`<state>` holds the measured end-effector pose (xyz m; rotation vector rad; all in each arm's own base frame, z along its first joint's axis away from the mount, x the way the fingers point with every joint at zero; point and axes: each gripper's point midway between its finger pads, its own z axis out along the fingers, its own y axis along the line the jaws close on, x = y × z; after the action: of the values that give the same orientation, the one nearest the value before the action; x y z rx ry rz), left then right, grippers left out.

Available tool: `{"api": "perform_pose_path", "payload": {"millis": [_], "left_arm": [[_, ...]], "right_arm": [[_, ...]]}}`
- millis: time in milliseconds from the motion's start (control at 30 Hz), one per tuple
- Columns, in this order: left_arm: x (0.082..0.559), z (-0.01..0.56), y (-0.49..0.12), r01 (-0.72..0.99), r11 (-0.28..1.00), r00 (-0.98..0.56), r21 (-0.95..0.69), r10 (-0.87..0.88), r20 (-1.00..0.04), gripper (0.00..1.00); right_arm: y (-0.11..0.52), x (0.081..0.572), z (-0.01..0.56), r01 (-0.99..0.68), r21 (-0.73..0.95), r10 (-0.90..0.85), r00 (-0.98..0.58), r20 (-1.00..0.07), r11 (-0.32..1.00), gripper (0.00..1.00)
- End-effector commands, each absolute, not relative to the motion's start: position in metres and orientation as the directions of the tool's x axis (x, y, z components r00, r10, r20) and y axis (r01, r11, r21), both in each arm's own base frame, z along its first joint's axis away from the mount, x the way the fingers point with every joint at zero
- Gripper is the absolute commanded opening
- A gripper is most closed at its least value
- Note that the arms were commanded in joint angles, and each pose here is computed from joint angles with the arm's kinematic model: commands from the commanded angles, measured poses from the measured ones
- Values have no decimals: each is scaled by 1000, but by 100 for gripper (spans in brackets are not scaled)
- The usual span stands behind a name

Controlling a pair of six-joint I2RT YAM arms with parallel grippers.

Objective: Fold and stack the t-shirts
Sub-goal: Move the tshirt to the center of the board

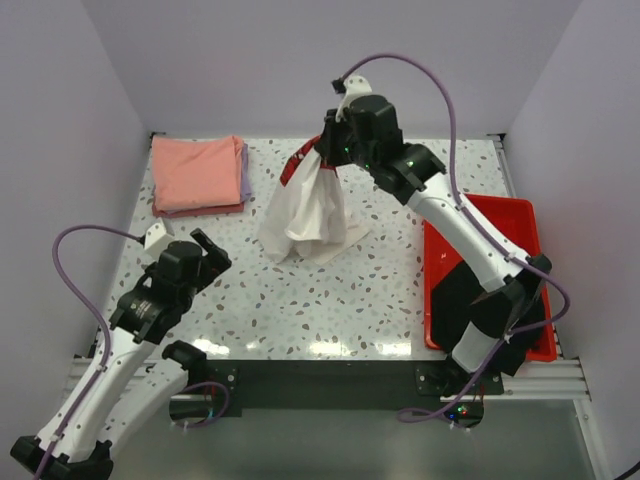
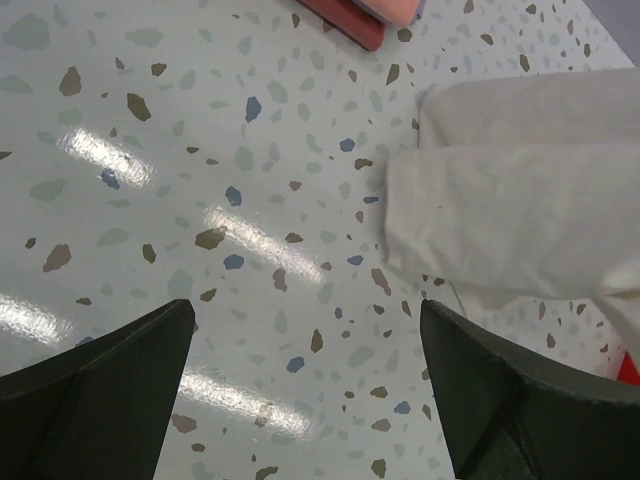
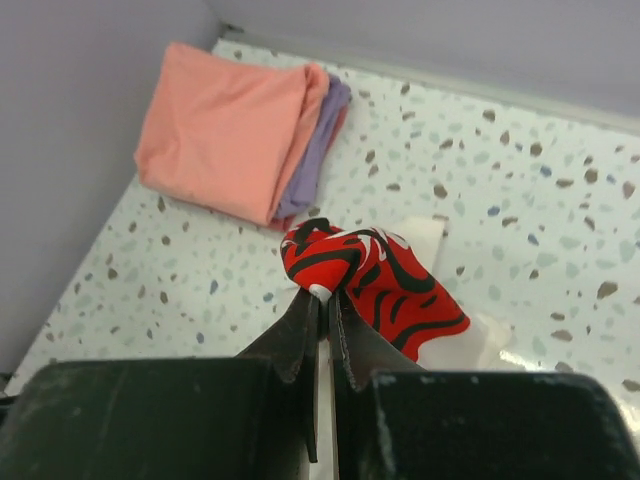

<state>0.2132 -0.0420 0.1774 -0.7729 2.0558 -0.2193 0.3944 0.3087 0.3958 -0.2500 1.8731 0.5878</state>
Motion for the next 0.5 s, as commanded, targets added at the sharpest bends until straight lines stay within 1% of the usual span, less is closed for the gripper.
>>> {"api": "perform_pose_path", "payload": {"millis": [0,33,100,133,167,200,267,300,333,367,400,433,467], "left_arm": [[209,172,-43,-458,778,-411,-429,-614,-674,100],[209,167,-44,-458,780,-422,-426,-612,-669,100],[211,162,-50,-448,781,-438,-435,-616,-655,100],[211,153,-52,-450,786,-459,-423,-610,-646,100],[215,153,-57,-432,788,-460,-438,-611,-644,100],[215,144,-64,-422,796,-493,-434,-603,-627,100],[218,136,-71,-405,802,-518,-440,-597,-612,100],[222,133,-78,-390,804,-534,-450,-595,-600,100],[222,124,-80,-389,807,-549,-444,-590,-591,100],[227,123,-85,-377,805,-550,-458,-593,-588,100],[225,110,-88,-385,810,-580,-442,-585,-567,100],[226,105,-89,-391,810,-589,-438,-586,-557,100],[229,102,-92,-382,812,-593,-441,-582,-557,100]], "right_arm": [[320,398,398,-444,326,187,-327,-926,835,0],[325,400,374,-437,320,160,-364,-918,840,0],[333,403,346,-427,315,129,-409,-903,848,0],[338,408,315,-410,304,96,-454,-886,860,0],[340,411,300,-396,297,83,-475,-876,869,1],[343,419,271,-372,278,53,-513,-857,885,1],[348,426,247,-359,258,24,-543,-839,897,4],[351,430,244,-358,251,17,-545,-838,899,4],[356,436,223,-354,234,-9,-568,-823,906,6],[357,440,214,-348,223,-20,-576,-817,910,7],[359,445,218,-347,223,-15,-569,-822,911,8],[362,448,202,-344,208,-37,-586,-809,916,12],[362,449,199,-345,201,-48,-594,-803,917,18]]}}
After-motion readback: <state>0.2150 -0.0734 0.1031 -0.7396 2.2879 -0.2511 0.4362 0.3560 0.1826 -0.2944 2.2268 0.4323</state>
